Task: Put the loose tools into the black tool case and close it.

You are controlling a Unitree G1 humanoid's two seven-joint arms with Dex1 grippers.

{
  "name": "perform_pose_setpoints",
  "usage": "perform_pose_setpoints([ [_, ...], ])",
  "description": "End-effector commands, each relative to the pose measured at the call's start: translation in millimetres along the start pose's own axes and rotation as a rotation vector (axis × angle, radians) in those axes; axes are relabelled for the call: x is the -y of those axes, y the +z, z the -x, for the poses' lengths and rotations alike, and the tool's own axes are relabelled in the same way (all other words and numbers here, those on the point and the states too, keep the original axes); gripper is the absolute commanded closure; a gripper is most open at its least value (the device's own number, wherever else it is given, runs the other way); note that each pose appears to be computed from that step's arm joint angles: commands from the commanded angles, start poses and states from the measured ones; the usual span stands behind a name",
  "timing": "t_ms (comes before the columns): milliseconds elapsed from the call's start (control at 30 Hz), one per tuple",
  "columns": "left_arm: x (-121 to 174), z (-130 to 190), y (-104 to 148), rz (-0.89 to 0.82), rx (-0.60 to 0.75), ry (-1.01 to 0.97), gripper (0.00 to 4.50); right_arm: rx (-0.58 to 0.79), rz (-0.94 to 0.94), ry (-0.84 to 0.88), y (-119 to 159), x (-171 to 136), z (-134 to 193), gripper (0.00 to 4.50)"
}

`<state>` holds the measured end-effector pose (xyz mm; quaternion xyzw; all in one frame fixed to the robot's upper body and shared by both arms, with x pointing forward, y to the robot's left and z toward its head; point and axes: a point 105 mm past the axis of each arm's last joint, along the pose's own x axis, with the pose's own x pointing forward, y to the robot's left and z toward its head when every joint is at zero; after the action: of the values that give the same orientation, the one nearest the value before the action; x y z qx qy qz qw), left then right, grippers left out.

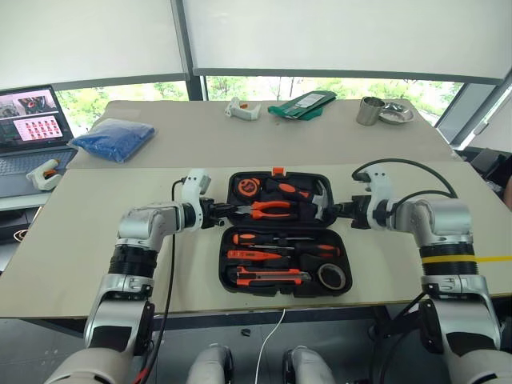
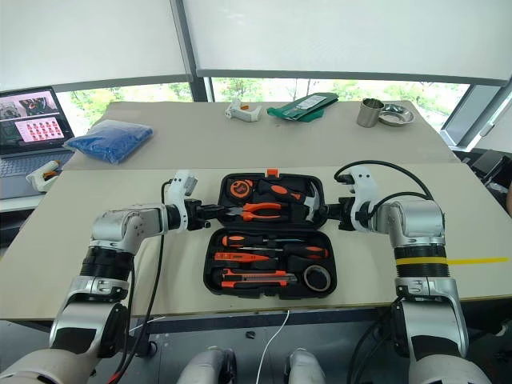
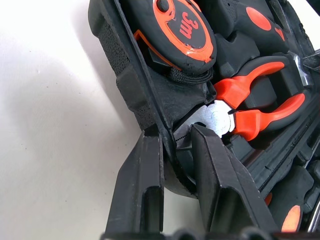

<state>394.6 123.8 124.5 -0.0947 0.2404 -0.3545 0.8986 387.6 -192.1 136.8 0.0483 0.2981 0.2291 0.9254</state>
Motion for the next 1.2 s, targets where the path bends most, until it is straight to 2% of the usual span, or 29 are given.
perform_pose_setpoints([
  [33,-1.7,6.6,15.4,-0.003,0.036,0.005,4.08,0.063,0.048,0.019,15.1,-7.1,4.0,4.5],
  [100,3.7,6.6,10.7,0.015,0.003,-0.029,3.09,0.053,0.047,0.02,12.5,-7.2,2.6,4.5],
  [167,6.4,7.2,12.5,0.015,-0.001,-0.033,2.58,0.045,0.049,0.023,10.8,-7.8,1.9,4.5],
  [300,-1.7,14.0,31.5,0.064,0.022,0.011,1.0,0.042,0.052,0.025,11.5,-8.5,0.8,4.5],
  [533,-9.6,23.1,49.1,0.1,-0.041,0.054,1.0,0.04,0.057,0.028,11.1,-9.5,-1.5,4.5],
  [800,-1.1,14.5,32.7,0.091,-0.166,0.032,1.0,0.032,0.057,0.026,7.2,-9.8,-3.4,4.5],
  [933,-7.5,10.8,24.7,0.074,-0.188,0.071,1.0,0.031,0.058,0.025,6.7,-10.0,-3.7,4.5],
  [1033,-9.6,10.4,24.4,0.065,-0.189,0.085,1.65,0.031,0.057,0.025,6.1,-10.3,-3.7,4.5],
  [1200,-10.7,10.4,25.9,0.063,-0.179,0.09,3.43,0.029,0.058,0.024,4.6,-9.9,-3.3,4.5],
])
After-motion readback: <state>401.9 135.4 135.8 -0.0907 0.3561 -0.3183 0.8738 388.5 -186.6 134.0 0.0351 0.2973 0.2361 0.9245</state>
